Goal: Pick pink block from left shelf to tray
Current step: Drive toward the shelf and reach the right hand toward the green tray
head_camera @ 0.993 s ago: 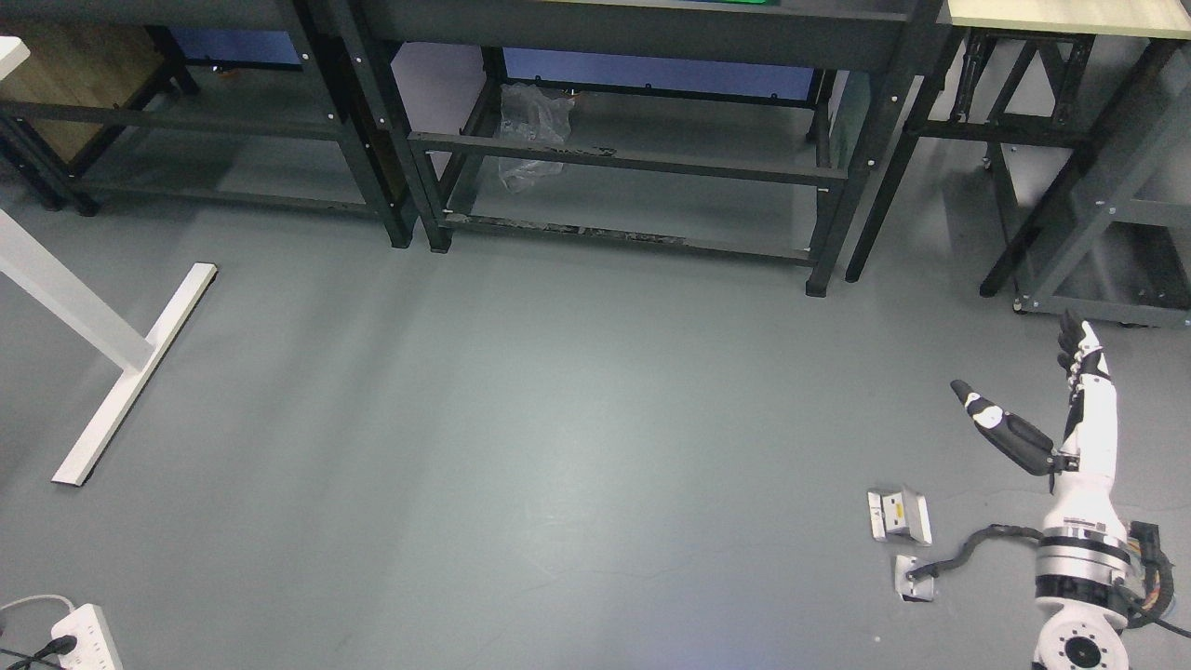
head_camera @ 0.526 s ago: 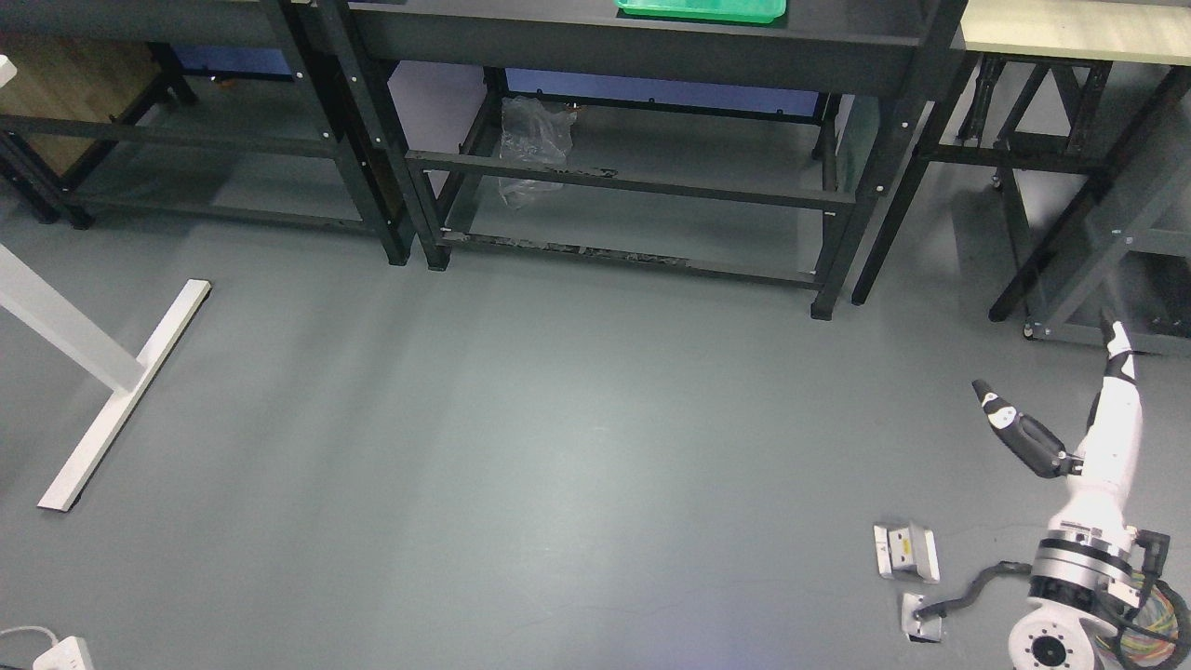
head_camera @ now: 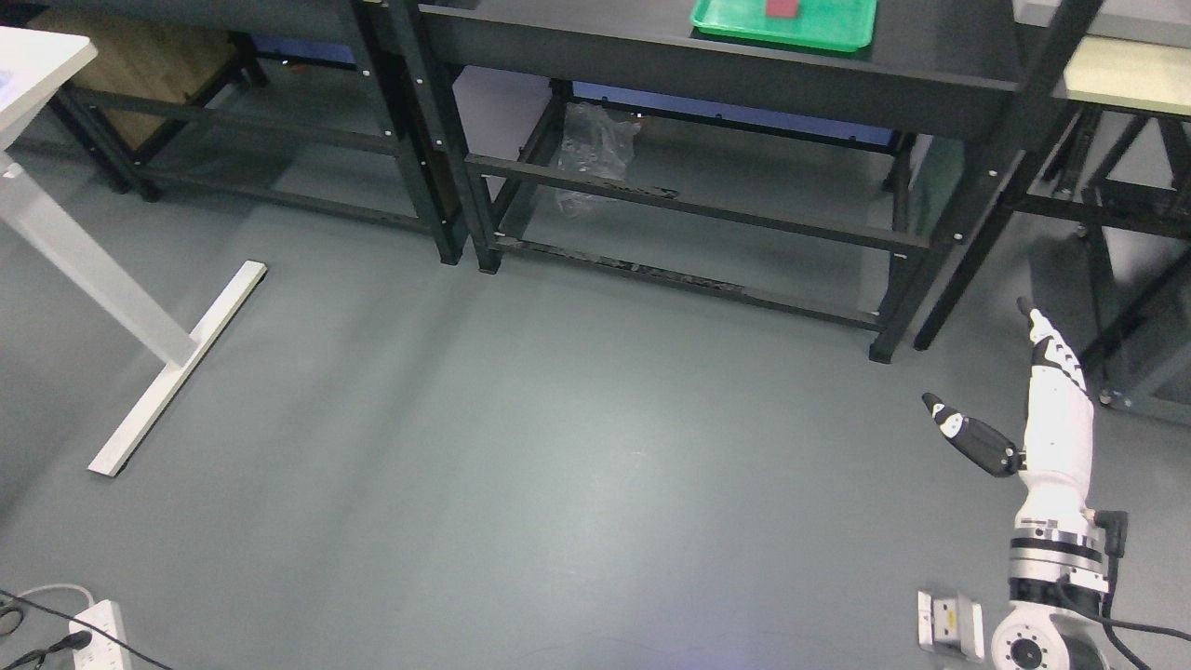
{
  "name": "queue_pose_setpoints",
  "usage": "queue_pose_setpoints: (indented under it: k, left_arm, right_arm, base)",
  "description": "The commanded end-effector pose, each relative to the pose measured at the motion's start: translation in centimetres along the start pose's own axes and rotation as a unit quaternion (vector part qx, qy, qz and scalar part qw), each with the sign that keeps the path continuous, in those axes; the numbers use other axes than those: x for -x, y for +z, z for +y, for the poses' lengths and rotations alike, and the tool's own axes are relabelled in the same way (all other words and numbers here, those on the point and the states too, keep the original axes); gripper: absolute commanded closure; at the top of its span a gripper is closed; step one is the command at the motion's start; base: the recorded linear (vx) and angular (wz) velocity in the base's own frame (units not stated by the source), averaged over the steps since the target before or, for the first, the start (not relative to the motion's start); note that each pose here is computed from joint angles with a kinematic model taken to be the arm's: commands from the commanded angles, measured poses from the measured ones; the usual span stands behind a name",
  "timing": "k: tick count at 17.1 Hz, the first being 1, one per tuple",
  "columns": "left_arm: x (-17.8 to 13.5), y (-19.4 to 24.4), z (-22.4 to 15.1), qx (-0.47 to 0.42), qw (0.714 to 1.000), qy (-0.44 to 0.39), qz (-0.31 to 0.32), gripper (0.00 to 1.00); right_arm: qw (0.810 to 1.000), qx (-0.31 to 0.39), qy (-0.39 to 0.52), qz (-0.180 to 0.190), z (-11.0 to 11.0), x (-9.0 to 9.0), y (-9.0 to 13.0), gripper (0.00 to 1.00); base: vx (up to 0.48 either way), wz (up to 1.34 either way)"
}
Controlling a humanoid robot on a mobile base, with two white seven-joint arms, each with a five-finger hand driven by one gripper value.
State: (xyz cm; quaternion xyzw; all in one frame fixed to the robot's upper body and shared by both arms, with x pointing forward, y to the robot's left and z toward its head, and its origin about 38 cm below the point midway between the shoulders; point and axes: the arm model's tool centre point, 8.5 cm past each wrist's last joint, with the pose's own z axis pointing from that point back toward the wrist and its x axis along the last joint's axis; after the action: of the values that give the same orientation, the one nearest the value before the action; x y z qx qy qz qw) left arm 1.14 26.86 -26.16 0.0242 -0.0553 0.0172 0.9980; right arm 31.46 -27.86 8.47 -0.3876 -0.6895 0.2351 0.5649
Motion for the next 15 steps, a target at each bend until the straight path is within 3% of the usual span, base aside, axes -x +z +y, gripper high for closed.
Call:
queue_pose_setpoints:
  k: [1, 9, 15]
  left_arm:
    - [-2.15, -0.13, 1.07, -0.008, 1.000, -0.002, -0.021, 0.00]
    - [-2.15, -0.13, 1.07, -0.008, 1.000, -0.002, -0.021, 0.00]
    - [-2.15, -0.13, 1.07, -0.008, 1.000, -0.002, -0.021, 0.00]
  right_arm:
    - [0.994, -0.017, 0.107, -0.019, 0.02, -0.34, -0.17, 0.00]
    - [0.994, -0.012, 0.107, -0.019, -0.20, -0.34, -0.40, 0.00]
    - [0.994, -0.011, 0.106, -0.018, -0.26, -0.22, -0.40, 0.00]
  base:
    - [0.131, 0.50]
    - [0.168, 0.31]
    - [0.296, 0.00]
